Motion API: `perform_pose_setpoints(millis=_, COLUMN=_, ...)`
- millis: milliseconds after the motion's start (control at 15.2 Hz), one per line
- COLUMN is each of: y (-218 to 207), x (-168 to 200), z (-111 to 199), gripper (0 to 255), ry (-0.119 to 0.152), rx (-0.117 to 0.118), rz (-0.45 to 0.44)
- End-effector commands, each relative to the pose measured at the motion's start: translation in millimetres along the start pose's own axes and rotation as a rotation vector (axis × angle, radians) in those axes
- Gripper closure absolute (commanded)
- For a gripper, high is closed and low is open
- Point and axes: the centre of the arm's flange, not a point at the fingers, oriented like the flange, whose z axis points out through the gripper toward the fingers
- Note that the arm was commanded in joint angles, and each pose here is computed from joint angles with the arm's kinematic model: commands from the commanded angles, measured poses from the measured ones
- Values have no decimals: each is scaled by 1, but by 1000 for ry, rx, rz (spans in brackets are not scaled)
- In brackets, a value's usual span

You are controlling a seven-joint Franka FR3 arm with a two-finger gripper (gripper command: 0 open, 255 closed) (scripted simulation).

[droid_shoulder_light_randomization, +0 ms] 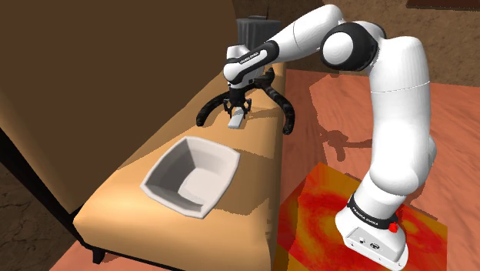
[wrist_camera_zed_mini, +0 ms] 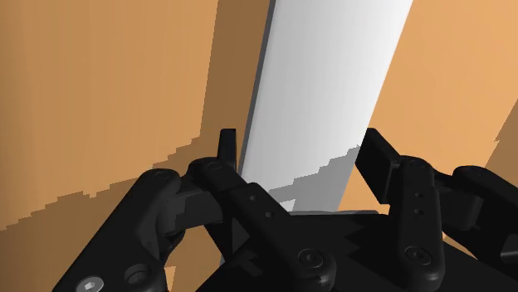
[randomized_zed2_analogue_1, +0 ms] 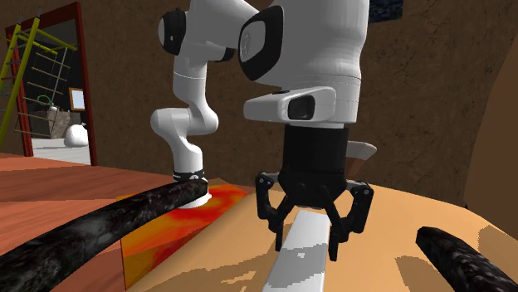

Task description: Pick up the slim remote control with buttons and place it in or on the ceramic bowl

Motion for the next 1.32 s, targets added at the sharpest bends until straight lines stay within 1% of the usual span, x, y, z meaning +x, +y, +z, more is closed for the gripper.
perform_pose_setpoints(millis=0, y=0, x=0, z=1, gripper=255, ry=-1, rx=-1, rz=0)
perform_pose_setpoints(millis=198, y=0, x=0, z=1, gripper=255, ry=-1, rx=-1, rz=0)
perform_pose_setpoints(millis=1254, y=4, x=-2, z=-84, gripper=255, ry=-1, rx=-1, rz=0)
